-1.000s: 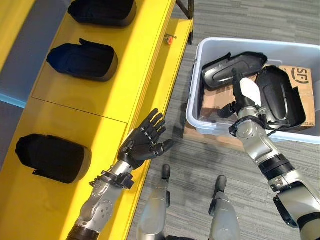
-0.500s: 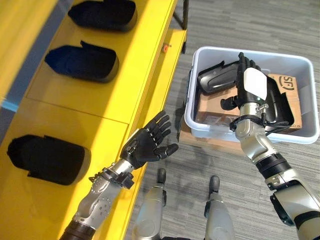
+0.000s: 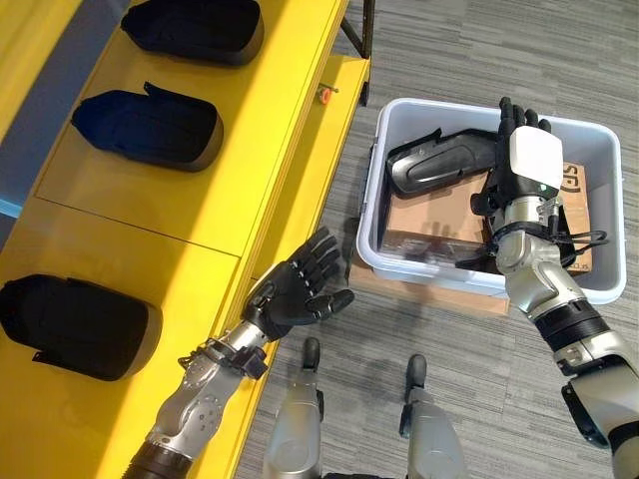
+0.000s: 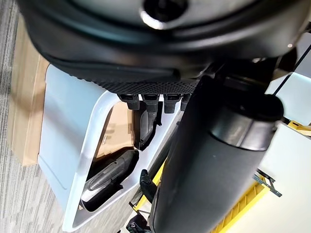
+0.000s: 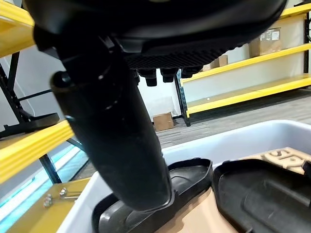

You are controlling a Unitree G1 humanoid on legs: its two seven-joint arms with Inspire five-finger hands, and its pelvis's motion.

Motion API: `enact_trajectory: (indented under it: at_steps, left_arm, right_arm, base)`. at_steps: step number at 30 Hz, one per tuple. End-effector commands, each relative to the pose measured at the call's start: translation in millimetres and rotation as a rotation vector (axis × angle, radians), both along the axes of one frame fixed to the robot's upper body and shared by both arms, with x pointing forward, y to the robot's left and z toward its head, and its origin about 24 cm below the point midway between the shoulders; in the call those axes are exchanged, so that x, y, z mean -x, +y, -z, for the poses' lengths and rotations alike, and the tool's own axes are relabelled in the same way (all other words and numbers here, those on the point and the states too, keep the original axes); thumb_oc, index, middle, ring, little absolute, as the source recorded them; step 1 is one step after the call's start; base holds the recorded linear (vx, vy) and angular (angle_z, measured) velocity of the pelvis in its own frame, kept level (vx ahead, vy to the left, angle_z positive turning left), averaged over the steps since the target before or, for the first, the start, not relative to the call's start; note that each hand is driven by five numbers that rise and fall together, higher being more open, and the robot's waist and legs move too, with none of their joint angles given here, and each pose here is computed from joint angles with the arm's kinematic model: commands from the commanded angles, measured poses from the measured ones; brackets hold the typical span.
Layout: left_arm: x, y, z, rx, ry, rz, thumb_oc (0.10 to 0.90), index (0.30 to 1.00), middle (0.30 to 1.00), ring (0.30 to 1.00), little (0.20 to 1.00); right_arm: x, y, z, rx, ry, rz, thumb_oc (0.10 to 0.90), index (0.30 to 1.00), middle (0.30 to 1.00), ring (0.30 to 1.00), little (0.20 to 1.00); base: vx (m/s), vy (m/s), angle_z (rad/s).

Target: Move parts from the plastic box to the shelf.

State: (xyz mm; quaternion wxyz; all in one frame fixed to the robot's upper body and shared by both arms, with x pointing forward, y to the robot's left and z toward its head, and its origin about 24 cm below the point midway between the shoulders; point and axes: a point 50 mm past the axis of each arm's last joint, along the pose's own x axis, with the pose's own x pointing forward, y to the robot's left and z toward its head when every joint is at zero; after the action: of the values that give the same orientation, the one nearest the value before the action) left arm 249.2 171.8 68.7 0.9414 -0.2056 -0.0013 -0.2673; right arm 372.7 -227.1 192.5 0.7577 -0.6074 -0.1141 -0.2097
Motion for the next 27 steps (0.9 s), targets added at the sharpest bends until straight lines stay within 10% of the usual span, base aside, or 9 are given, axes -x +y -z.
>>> enact_trajectory:
  at_steps: [1,12,27]
  left_arm:
    - [12,-14,-27,0.097,-0.154,0.094,0.900,1.000,1.000,1.000,1.000]
    - [11,-18,-19,0.078,-0.118,0.130,0.900,1.000,1.000,1.000,1.000]
    - [8,-12,-22,0.075,-0.149,0.097,0.900,1.000,1.000,1.000,1.000]
  right_arm:
    - [4,7,-84,0.232,-0.274,-0.031,0.900,1.000,1.000,1.000,1.000]
    - [17,-26,-66,0.195,-0.174,0.036,0.900,1.000,1.000,1.000,1.000]
    - [9,9,-46,0.163,-0.185,-0.038,0.900,1.000,1.000,1.000,1.000]
  base:
    - [0.12,-0.193,0.02]
    - [0.12,-0.291,0.43]
    - [0.08,-0.026,0.01]
